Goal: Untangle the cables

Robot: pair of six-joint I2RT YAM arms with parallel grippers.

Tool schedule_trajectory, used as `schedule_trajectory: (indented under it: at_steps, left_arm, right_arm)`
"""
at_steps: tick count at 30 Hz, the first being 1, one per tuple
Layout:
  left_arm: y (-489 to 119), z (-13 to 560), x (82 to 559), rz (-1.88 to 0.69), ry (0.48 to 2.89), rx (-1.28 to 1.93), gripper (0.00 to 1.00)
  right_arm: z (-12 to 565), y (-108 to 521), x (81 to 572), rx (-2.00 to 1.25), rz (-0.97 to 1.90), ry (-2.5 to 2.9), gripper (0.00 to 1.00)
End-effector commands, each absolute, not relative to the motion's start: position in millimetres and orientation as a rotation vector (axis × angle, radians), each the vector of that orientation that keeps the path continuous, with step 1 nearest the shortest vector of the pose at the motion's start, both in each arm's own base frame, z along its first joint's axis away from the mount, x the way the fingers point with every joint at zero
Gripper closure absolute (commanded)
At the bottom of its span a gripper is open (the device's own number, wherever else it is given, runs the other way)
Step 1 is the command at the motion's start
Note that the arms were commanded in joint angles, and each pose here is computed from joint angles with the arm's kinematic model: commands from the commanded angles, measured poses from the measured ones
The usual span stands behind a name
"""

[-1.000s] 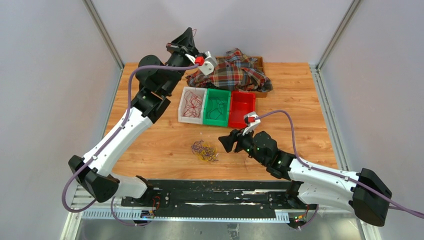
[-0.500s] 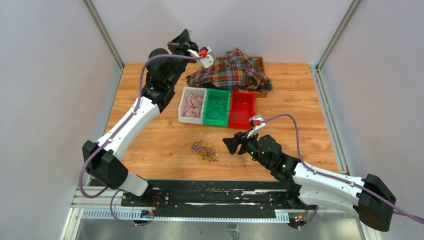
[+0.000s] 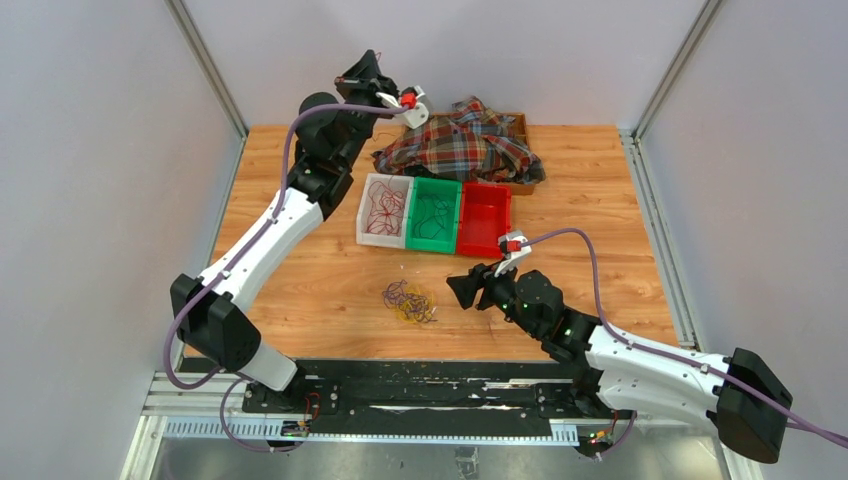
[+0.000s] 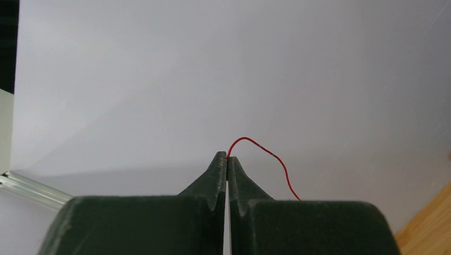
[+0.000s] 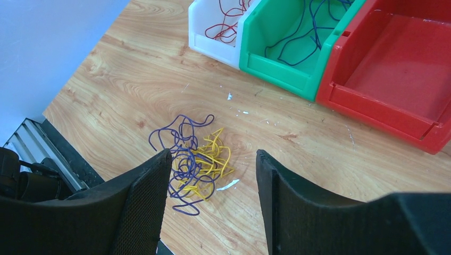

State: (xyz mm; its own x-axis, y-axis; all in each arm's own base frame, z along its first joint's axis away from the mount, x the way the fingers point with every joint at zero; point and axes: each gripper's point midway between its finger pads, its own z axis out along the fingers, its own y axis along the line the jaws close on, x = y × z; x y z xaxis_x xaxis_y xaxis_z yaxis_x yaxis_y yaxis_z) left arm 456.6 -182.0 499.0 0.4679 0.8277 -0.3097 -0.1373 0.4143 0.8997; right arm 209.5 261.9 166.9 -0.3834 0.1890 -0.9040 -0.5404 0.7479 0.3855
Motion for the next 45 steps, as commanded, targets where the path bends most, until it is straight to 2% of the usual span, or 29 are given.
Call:
schedule_trajectory:
  at_steps: [1, 7, 10, 20, 25, 31, 40, 45]
  left_arm:
    - [-172.5, 501.7, 449.0, 0.765, 0.841, 0.956, 0.99]
    - [-160.1, 495.2, 453.2, 0.795, 0.864, 0.959, 0.99]
    - [-160.6, 473.4, 453.1, 0.766, 0.905, 0.992, 0.99]
    - [-178.0, 345.0, 423.0, 0.413, 1.247, 1.233, 0.99]
    - [-195.0, 322.1, 413.9, 0.182, 1.437, 1.241, 1.0]
    - [-221.9, 299.8, 379.5, -0.072, 1.556, 1.333, 1.0]
    - [-208.3, 254.4, 346.0, -0.124, 1.797, 1.318, 1.0]
    - [-198.4, 244.3, 330.3, -0.127, 1.834, 1.299, 1.0]
  right_arm:
    - [161.2, 256.9, 211.1, -0.247, 0.778, 1.821, 0.41]
    - [160.0, 257.1, 211.7, -0.245, 0.777, 1.825, 0.41]
    - [159.2, 258.2, 212.2, -0.246, 0.776, 1.828, 0.41]
    - [157.3, 255.6, 213.3, -0.237, 0.765, 1.835, 0.42]
    - [155.5, 257.5, 214.8, -0.23, 0.766, 1.845, 0.42]
    - [155.3, 257.1, 215.7, -0.224, 0.763, 1.847, 0.42]
    - [154.0, 254.9, 216.8, -0.219, 0.755, 1.851, 0.42]
    - [152.1, 254.5, 217.3, -0.216, 0.754, 1.857, 0.42]
